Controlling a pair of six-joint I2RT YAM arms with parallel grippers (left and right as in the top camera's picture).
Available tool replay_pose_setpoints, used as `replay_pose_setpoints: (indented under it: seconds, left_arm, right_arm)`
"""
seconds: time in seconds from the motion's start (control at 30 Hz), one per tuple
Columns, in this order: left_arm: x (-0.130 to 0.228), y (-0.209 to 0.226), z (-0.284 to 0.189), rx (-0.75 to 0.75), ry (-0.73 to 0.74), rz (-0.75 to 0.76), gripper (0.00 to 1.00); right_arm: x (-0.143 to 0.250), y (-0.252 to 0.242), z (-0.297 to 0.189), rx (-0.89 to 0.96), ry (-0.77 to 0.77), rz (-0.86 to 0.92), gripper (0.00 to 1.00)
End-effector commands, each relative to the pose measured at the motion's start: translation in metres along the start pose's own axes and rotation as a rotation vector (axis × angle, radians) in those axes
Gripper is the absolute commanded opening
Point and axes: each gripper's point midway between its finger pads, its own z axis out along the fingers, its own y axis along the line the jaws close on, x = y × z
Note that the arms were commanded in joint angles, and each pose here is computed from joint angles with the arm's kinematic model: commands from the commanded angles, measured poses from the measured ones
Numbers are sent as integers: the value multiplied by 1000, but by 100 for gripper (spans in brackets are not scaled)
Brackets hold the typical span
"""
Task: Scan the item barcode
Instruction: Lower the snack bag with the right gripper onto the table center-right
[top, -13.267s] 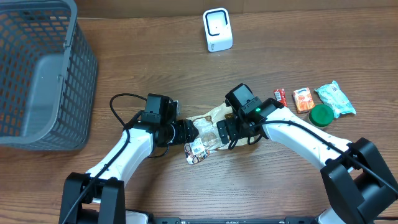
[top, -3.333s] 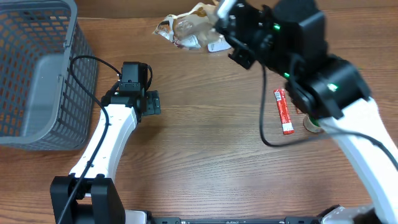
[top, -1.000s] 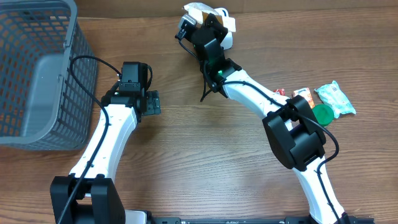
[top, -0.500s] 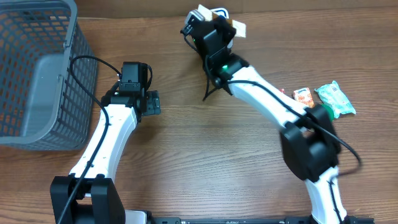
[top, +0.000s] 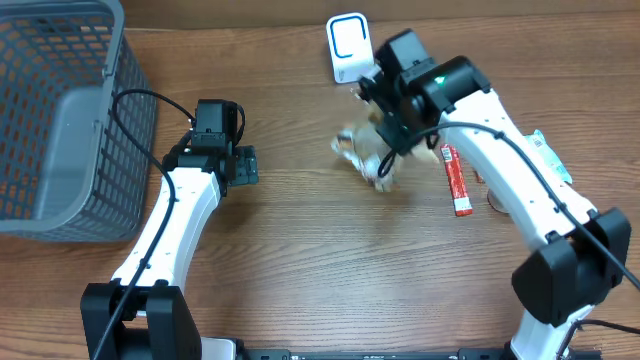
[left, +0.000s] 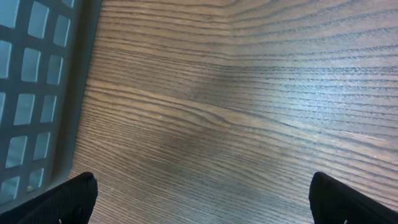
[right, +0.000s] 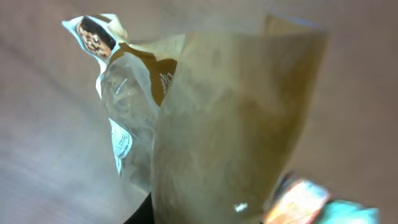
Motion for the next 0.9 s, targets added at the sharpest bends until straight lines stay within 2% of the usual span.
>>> replay_pose_setpoints:
  seconds: [0.0, 0.13, 0.17, 0.2, 0.27, 0.37, 0.43, 0.5, 0.63, 0.77, 0.87]
  left_arm:
    - [-7, 5, -5, -14, -24, 9, 100]
    - [-7, 5, -5, -14, -24, 9, 100]
    - [-7, 5, -5, -14, -24, 9, 100]
    - [-7, 5, -5, -14, -24, 9, 100]
    - [-7, 5, -5, -14, -24, 9, 100]
    - [-7, 5, -5, -14, -24, 9, 100]
    - [-7, 5, -5, -14, -24, 9, 100]
    - [-7, 5, -5, -14, -24, 9, 100]
    - [-7, 5, -5, -14, -24, 9, 100]
    - [-7, 5, -5, -14, -24, 9, 100]
    - [-7, 4, -5, -14, -24, 9, 100]
  right_arm:
    - [16, 9, 14, -125, 37, 76, 4]
    - [34, -1, 36, -126, 75, 115, 6]
    - [37, -6, 42, -116, 79, 123, 10]
    - [40, -13, 47, -91, 82, 131, 16]
    - [44, -28, 52, -26, 88, 142, 40]
    - [39, -62, 51, 148, 60, 255, 58]
    - [32, -81, 48, 252, 19, 333, 67]
    - [24, -86, 47, 271, -29, 419, 70]
    - [10, -60, 51, 132, -76, 569, 72]
    - [16, -18, 53, -41, -1, 712, 63]
    - [34, 2, 54, -66, 101, 820, 60]
